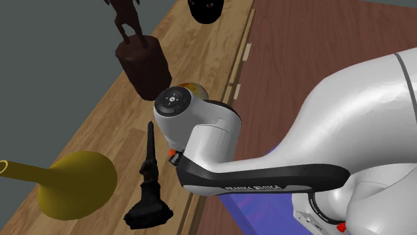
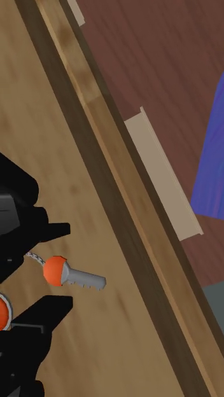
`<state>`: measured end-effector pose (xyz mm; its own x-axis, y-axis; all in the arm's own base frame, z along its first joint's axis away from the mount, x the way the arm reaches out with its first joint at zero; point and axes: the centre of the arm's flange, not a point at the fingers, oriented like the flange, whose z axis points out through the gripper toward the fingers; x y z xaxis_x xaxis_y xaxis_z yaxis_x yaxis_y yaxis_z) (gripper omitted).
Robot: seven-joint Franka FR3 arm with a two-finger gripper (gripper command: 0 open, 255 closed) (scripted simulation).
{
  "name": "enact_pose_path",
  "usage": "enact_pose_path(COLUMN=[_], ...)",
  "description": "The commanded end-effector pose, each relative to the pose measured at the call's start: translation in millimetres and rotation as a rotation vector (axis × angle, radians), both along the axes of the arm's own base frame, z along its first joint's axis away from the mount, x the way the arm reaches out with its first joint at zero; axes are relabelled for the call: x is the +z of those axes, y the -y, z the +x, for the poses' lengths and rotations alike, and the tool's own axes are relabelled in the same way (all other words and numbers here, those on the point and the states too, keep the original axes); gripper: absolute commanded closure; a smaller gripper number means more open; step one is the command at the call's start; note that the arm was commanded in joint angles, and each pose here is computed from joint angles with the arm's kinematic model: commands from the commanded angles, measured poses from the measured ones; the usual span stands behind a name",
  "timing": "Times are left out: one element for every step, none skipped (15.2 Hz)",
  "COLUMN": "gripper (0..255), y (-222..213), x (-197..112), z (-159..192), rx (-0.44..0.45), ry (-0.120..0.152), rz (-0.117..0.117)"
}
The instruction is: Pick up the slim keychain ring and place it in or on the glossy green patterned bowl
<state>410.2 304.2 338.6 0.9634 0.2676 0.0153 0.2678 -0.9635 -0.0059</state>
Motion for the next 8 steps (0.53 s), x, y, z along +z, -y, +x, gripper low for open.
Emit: enact_pose_path(gripper=[255, 255, 255, 255, 255, 255, 255, 255], y=[-3, -3, -3, -3, -3, -3, -3, -3], x=[-6, -1, 4, 10, 15, 20, 25, 31], z=[-3, -3, -3, -3, -3, -3, -3, -3], rx=[0.007, 0.007, 0.007, 0.007, 0.007, 0.007, 0.007, 0.007], ry=[-0.011, -0.011, -0.011, -0.011, -0.011, -0.011, -0.011, -0.011], rz=[-0.002, -0.002, -0.002, -0.002, -0.002, -0.002, -0.002, -0.002])
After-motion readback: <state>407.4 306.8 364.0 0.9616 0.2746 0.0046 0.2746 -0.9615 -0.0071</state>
